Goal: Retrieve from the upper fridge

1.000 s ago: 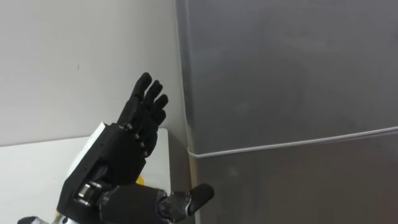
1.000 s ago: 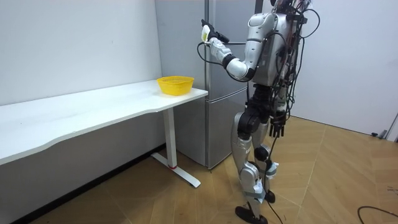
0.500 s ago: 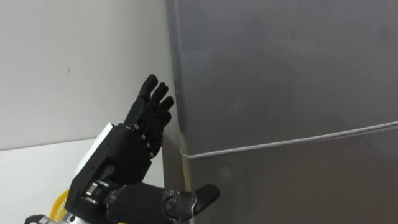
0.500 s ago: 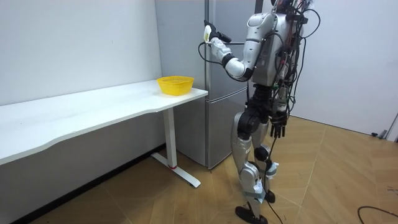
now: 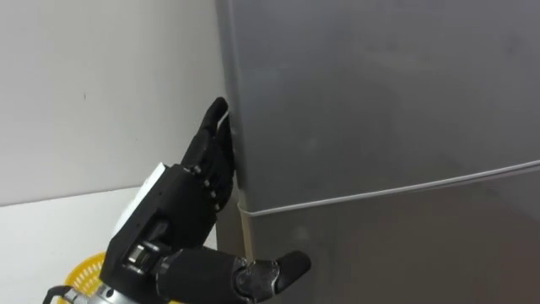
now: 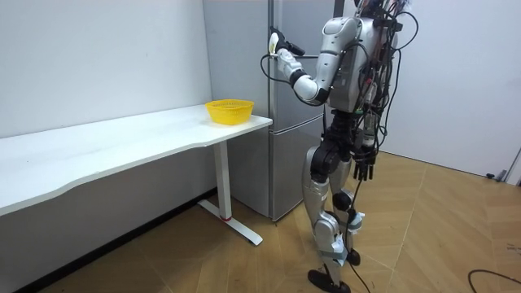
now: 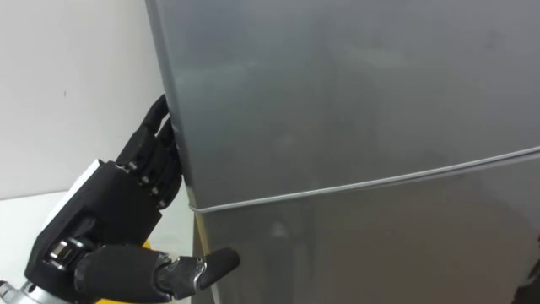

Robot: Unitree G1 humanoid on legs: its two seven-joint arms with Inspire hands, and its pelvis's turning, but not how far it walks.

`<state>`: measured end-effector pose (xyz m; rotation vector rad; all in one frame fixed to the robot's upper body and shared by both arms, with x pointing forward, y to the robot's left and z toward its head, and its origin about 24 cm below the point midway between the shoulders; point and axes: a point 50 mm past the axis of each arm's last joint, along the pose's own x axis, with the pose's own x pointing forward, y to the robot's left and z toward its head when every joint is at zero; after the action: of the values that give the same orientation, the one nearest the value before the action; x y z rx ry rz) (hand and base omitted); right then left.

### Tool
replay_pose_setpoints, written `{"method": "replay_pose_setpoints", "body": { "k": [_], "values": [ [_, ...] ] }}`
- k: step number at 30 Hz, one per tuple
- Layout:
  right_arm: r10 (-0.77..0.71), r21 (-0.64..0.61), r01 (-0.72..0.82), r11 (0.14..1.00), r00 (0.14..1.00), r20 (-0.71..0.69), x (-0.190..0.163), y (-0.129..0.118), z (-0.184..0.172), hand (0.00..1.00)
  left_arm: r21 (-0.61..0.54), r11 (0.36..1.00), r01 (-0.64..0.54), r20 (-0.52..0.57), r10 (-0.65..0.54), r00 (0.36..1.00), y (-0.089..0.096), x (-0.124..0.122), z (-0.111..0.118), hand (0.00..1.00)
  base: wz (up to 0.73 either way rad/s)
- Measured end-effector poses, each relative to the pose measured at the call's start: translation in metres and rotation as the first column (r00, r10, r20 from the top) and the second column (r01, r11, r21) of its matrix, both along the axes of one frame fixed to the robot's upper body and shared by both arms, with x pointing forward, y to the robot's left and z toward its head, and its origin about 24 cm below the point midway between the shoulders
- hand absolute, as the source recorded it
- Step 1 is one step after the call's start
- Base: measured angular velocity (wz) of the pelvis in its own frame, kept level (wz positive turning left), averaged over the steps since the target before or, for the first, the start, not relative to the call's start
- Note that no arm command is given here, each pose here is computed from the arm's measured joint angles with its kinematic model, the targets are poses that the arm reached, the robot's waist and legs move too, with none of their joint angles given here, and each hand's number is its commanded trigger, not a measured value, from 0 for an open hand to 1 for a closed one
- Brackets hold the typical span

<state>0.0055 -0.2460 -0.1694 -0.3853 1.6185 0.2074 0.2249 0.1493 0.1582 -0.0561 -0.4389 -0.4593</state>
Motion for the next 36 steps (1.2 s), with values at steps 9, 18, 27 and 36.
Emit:
{"method": "replay_pose_setpoints", "body": {
  "k": [9, 18, 27, 36],
  "values": [
    [-0.002, -0.002, 0.002, 1.000, 1.000, 0.000, 0.000, -0.001, 0.000, 0.00, -0.003, 0.999, -0.046, 0.000, 0.046, 0.999, 0.004, 0.001, 0.001, 1.00, 0.00],
    [-0.001, -0.006, 0.001, 1.000, 1.000, 0.003, 0.001, -0.003, 0.001, 0.00, -0.023, 0.992, -0.120, 0.008, 0.120, 0.993, 0.015, 0.002, 0.004, 1.00, 0.00],
    [0.001, -0.008, -0.001, 1.000, 1.000, 0.008, 0.004, -0.003, 0.001, 0.00, -0.013, 0.992, -0.123, -0.008, 0.123, 0.992, 0.016, 0.003, 0.002, 1.00, 0.00],
    [-0.001, -0.008, 0.001, 1.000, 1.000, 0.002, 0.003, -0.006, 0.002, 0.00, -0.010, 0.993, -0.117, -0.007, 0.117, 0.993, 0.015, 0.003, 0.002, 1.00, 0.01]
  ]
}}
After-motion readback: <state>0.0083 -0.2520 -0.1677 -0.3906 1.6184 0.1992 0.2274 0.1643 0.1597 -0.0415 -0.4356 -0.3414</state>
